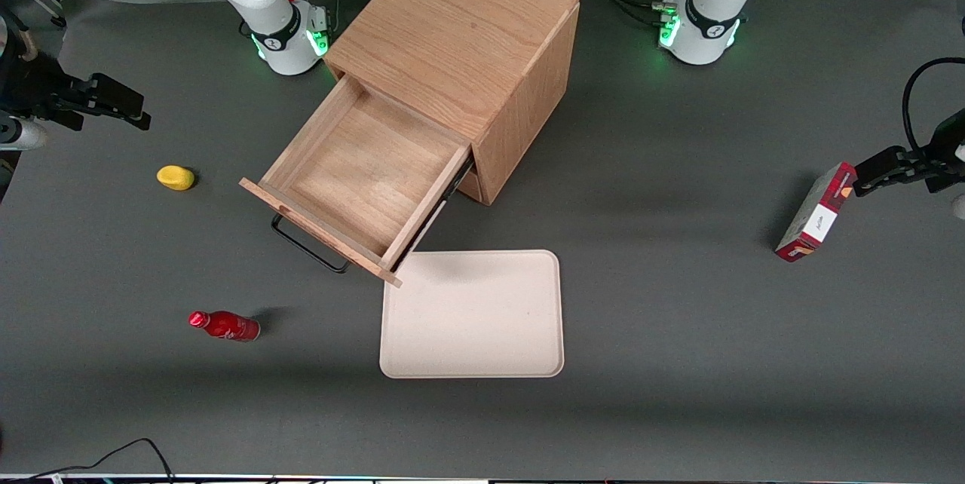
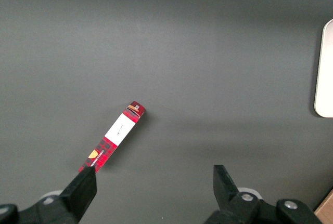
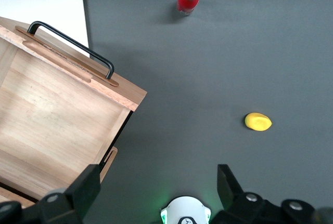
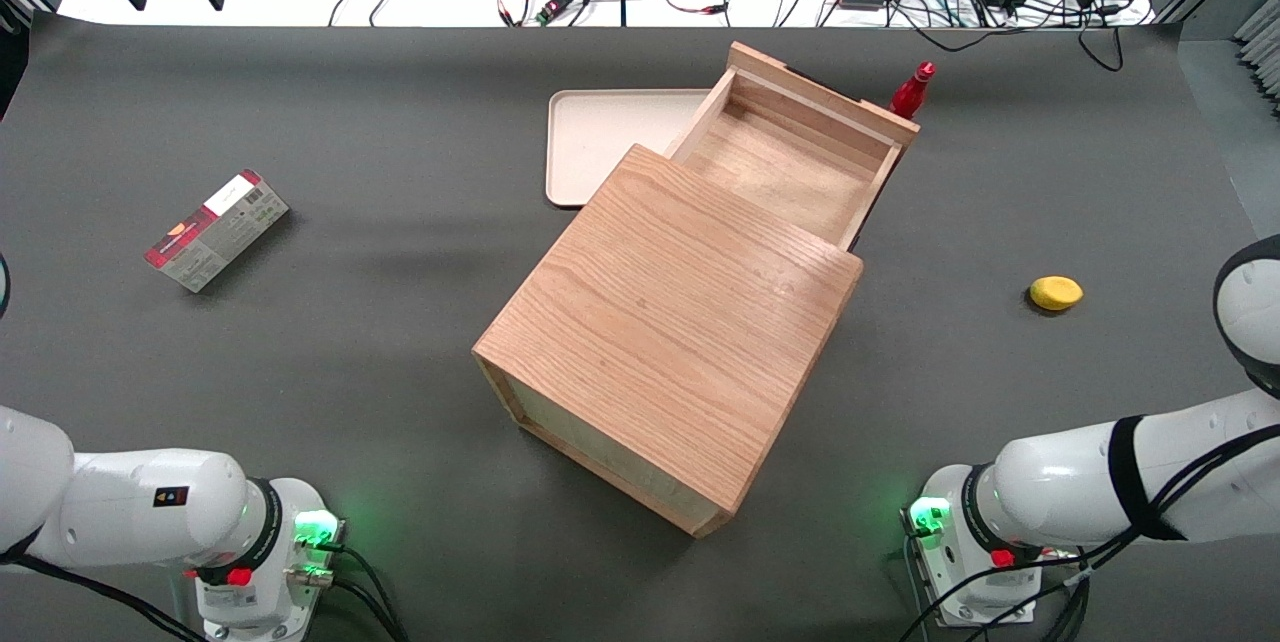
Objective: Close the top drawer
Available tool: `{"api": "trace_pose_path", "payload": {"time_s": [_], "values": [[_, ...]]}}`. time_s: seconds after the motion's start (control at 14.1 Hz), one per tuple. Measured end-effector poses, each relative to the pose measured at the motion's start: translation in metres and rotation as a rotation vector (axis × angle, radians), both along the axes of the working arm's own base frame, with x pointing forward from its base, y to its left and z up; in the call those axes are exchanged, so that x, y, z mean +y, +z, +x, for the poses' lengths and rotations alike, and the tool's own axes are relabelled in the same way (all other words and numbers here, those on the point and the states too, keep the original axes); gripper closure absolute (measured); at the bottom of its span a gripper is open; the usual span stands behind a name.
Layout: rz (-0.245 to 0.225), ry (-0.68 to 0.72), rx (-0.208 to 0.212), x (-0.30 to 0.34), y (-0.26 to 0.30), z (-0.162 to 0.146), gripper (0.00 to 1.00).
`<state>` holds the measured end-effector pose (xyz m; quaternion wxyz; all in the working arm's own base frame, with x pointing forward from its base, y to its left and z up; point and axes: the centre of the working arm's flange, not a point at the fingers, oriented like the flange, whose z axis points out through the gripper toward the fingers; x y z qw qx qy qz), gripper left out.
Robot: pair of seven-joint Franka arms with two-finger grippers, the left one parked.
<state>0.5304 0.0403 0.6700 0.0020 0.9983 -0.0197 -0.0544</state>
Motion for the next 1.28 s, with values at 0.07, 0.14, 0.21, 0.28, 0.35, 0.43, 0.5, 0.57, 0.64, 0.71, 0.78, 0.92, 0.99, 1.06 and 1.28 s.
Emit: {"api": "trace_pose_path", "payload": {"time_s": [0.07,0.14,0.21,0.28,0.35,0.43,0.5,0.57,0.64,0.71,0.78,0.92,0.99,1.06,1.28], "values": [[0.000,-0.001,-0.001,0.000,0.001,0.000,0.00],[0.000,-0.002,-0.002,-0.001,0.001,0.000,0.00],[0.000,-0.002,-0.002,-0.002,0.001,0.000,0.00],[0.000,-0.002,-0.002,-0.002,0.001,0.000,0.00],[0.000,-0.003,-0.001,-0.002,0.001,0.000,0.00],[0.000,-0.003,0.000,-0.002,0.000,0.001,0.00],[0.001,-0.003,0.001,-0.003,0.000,0.001,0.00],[0.001,-0.002,0.001,-0.002,0.000,0.001,0.00],[0.001,0.000,0.001,-0.002,-0.001,0.002,0.00],[0.001,0.005,0.002,-0.002,-0.001,0.002,0.00],[0.003,0.018,0.003,-0.002,-0.002,0.002,0.00],[0.006,0.047,0.005,-0.003,-0.003,0.003,0.00],[0.008,0.057,0.007,-0.003,-0.003,0.003,0.00],[0.011,0.083,0.010,-0.003,-0.005,0.004,0.00],[0.025,0.195,0.018,-0.004,-0.009,0.007,0.00]]}}
